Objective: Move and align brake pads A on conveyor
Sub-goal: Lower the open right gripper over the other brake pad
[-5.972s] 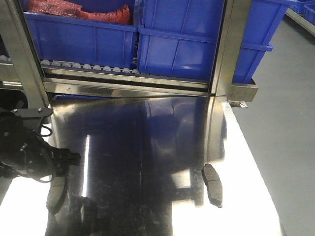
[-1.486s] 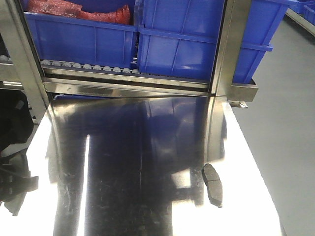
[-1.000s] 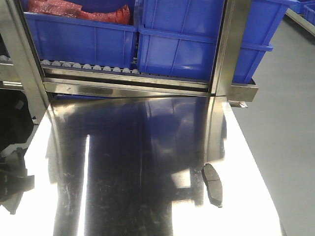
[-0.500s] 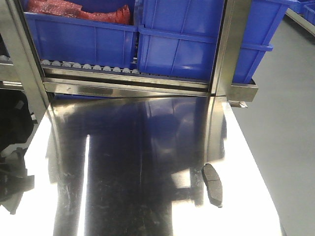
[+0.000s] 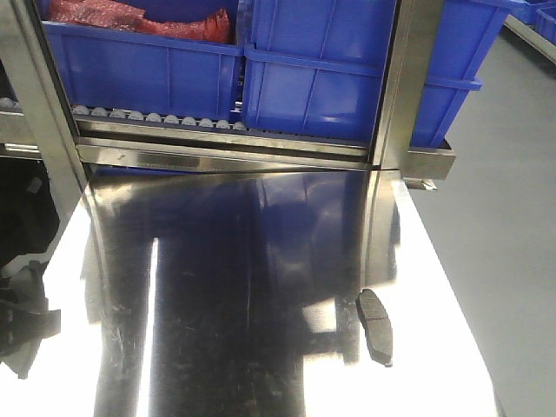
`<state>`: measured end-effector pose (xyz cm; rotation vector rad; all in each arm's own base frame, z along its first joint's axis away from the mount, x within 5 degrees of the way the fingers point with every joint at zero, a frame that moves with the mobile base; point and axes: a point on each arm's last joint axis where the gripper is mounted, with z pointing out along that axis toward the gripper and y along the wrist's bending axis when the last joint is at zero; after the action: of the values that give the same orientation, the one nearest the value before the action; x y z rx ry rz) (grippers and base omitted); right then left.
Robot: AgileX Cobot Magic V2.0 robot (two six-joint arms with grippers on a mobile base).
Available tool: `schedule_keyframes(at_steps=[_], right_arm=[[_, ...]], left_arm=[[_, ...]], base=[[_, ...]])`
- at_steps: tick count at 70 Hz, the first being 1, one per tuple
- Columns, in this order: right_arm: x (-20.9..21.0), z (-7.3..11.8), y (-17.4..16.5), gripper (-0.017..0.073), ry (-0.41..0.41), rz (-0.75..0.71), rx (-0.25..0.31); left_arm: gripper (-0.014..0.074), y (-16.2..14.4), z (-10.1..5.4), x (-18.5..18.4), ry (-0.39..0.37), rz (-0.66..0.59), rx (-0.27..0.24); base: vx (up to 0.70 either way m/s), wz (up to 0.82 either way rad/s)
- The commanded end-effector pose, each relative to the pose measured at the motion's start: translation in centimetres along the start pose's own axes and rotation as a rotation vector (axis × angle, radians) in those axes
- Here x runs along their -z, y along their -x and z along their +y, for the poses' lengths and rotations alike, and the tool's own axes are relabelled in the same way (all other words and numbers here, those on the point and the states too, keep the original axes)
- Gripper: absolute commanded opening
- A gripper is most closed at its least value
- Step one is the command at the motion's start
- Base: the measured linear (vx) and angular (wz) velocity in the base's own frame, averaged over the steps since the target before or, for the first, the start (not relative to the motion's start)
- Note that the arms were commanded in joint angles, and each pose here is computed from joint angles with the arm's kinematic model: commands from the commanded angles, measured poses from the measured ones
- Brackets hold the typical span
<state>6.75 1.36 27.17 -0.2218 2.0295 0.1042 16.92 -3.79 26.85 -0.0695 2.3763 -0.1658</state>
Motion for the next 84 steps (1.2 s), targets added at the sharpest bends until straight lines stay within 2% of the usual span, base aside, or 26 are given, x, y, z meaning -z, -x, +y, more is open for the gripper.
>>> schedule_keyframes(at_steps=[1,10,16,27,38,55,72,78,84], right_arm=[[0.4,-0.1,1.4,0.0328,-0.014,-0.093,0.008],[0.4,-0.2,1.4,0.061,-0.016,-0.095,0.011],[0.4,-0.2,1.4,0.0731,-0.017,-0.097,0.014],[0.2,-0.2,1.8,0.0719,-0.014,-0.101,0.006],[-1.8,-0.2,3.4,0.0689,-0.001,0.05,-0.023],[-8.2,-0.3,6.7,0.0662,0.038,0.237,-0.093],[-14.9,0.0,7.9,0.0654,0.099,0.4,-0.154],[-16.7,0.6,8.1,0.0651,0.116,0.44,-0.138],[-18.4,2.2,8.2,0.0648,0.155,0.473,-0.102]], left_arm=[[0.0177,1.3,-0.4,0.8,-0.038,-0.099,0.0],[0.0177,1.3,-0.4,0.8,-0.038,-0.099,0.0],[0.0177,1.3,-0.4,0.8,-0.038,-0.099,0.0],[0.0177,1.3,-0.4,0.8,-0.038,-0.099,0.0],[0.0177,1.3,-0.4,0.8,-0.038,-0.099,0.0],[0.0177,1.3,-0.4,0.8,-0.038,-0.099,0.0],[0.0177,1.3,-0.4,0.8,-0.038,-0.099,0.0],[0.0177,1.3,-0.4,0.8,-0.038,-0.099,0.0],[0.0177,1.3,-0.4,0.8,-0.038,-0.099,0.0]], base=[[0.0,0.0],[0.0,0.0],[0.0,0.0],[0.0,0.0],[0.0,0.0],[0.0,0.0],[0.0,0.0],[0.0,0.0],[0.0,0.0]])
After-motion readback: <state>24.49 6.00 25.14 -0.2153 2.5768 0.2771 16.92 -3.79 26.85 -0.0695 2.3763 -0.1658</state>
